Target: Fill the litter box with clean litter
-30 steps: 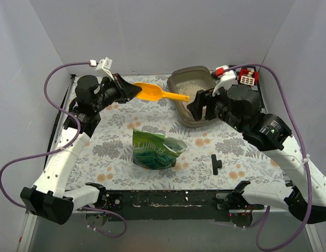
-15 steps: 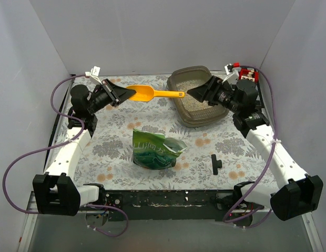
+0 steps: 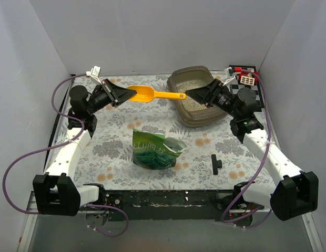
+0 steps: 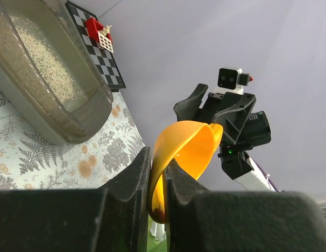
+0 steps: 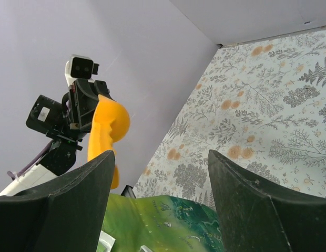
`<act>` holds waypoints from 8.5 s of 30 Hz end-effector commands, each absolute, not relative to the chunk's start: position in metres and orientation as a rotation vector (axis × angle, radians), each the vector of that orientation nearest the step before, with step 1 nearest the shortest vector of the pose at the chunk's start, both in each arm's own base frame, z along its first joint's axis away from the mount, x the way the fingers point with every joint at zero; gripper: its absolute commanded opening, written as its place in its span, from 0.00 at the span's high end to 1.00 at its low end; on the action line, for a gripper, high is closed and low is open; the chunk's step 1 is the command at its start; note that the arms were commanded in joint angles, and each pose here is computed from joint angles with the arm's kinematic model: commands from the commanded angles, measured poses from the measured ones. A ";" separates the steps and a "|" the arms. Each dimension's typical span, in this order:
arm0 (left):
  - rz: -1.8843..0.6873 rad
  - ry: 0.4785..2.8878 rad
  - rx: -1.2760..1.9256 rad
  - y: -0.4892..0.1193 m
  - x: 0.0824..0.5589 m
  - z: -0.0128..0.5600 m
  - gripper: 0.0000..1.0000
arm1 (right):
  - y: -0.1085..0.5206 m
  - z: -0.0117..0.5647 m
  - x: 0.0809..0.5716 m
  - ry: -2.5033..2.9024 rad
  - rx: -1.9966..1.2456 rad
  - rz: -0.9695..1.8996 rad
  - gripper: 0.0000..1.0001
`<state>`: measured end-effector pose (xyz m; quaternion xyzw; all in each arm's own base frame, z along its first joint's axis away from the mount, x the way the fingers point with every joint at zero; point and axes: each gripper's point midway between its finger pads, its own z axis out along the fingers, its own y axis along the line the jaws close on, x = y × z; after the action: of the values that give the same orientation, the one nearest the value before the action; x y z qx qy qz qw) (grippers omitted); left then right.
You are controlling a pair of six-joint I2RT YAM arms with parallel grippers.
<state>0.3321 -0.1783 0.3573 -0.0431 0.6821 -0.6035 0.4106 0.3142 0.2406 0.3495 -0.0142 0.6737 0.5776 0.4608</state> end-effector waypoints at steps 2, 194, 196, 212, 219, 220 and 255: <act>-1.511 1.695 -0.086 -0.176 0.327 0.358 1.00 | 0.236 0.398 0.300 1.485 -0.081 1.453 0.22; -0.952 1.675 0.650 -0.212 0.217 0.253 1.00 | 0.235 0.274 0.214 2.424 -0.477 0.557 0.99; -0.947 1.676 0.646 -0.211 0.218 0.254 1.00 | 0.240 0.277 0.212 2.433 -0.508 0.513 0.99; -0.902 1.697 0.628 -0.211 0.224 0.250 1.00 | 0.276 0.186 0.192 2.555 -0.564 0.551 0.99; -0.947 1.681 0.669 -0.216 0.216 0.252 1.00 | 0.268 0.157 0.189 2.546 -0.373 0.863 0.99; -0.957 1.678 0.674 -0.216 0.214 0.253 1.00 | 0.267 0.153 0.187 2.533 -0.345 0.933 0.99; -0.853 1.716 0.572 -0.195 0.212 0.240 1.00 | 0.387 0.199 0.167 1.965 -0.195 1.874 0.99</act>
<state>0.2169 -0.1963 0.2358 0.2512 0.7311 -0.3521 0.5276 0.1670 0.3746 0.1348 -0.0484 0.7833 0.5989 0.1595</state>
